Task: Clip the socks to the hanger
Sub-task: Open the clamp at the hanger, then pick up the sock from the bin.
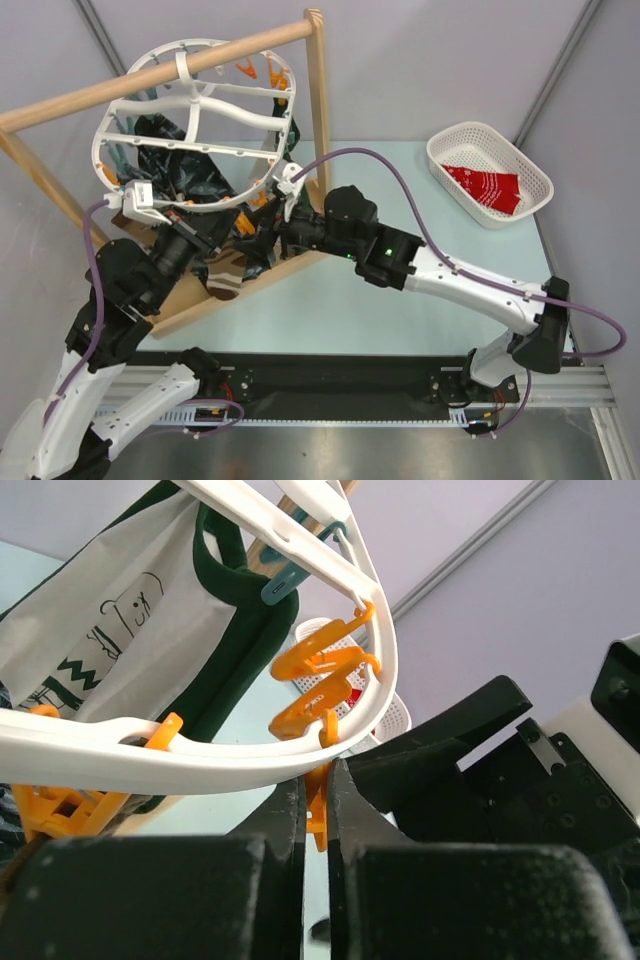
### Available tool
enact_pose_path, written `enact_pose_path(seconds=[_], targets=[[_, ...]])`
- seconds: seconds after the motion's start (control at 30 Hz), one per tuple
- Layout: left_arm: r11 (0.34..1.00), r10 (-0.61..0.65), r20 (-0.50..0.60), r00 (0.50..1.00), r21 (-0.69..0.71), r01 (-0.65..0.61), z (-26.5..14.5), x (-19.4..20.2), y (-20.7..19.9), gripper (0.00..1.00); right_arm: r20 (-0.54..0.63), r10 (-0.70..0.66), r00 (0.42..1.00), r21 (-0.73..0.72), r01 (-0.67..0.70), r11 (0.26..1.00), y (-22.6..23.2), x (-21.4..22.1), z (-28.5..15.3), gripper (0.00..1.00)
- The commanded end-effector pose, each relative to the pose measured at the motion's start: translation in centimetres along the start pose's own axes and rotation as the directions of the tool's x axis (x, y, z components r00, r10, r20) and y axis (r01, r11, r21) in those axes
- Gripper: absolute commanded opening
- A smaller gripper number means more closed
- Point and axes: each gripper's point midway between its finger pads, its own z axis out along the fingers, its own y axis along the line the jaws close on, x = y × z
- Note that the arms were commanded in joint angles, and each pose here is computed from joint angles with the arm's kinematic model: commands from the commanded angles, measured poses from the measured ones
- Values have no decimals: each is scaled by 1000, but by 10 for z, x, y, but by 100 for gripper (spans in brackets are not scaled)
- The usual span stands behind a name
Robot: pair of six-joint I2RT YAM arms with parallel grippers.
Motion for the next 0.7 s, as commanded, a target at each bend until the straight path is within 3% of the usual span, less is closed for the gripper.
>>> enact_pose_path(seconds=[0.0, 0.1, 0.2, 0.27, 0.4, 0.43, 0.47, 0.5, 0.6, 0.67], targets=[[1000, 0, 22, 1000, -8, 0, 5, -4, 1, 0, 77, 24, 997, 147, -35, 988, -33, -38, -45, 70], [1000, 7, 28, 1000, -11, -7, 2, -5, 2, 0, 77, 71, 995, 269, -89, 959, -64, -38, -92, 65], [1000, 15, 45, 999, -9, -14, -2, -10, 2, 0, 122, 93, 988, 471, -140, 871, -119, -44, -153, 62], [1000, 24, 45, 999, -9, -23, -4, -10, 2, 0, 151, 77, 986, 605, -154, 782, -162, -46, -199, 60], [999, 32, 61, 998, -9, -31, -8, -13, 3, 0, 163, 92, 982, 847, -187, 497, -253, -25, -287, 59], [999, 34, 64, 997, -7, -34, -9, -13, 3, 0, 178, 103, 979, 852, -206, 481, -266, -21, -298, 58], [999, 37, 64, 997, -7, -37, -10, -13, 4, 0, 203, 106, 973, 898, -228, 375, -300, -13, -335, 57], [999, 37, 63, 997, -6, -37, -11, -13, 4, 0, 243, 123, 962, 889, -271, 368, -313, -6, -343, 57], [999, 37, 69, 997, 1, -37, -13, -11, 6, 0, 329, 165, 930, 916, -357, 185, -373, 25, -403, 59], [999, 42, 73, 996, 0, -42, -14, -10, 7, 0, 391, 158, 907, 905, -409, 113, -399, 33, -427, 62]])
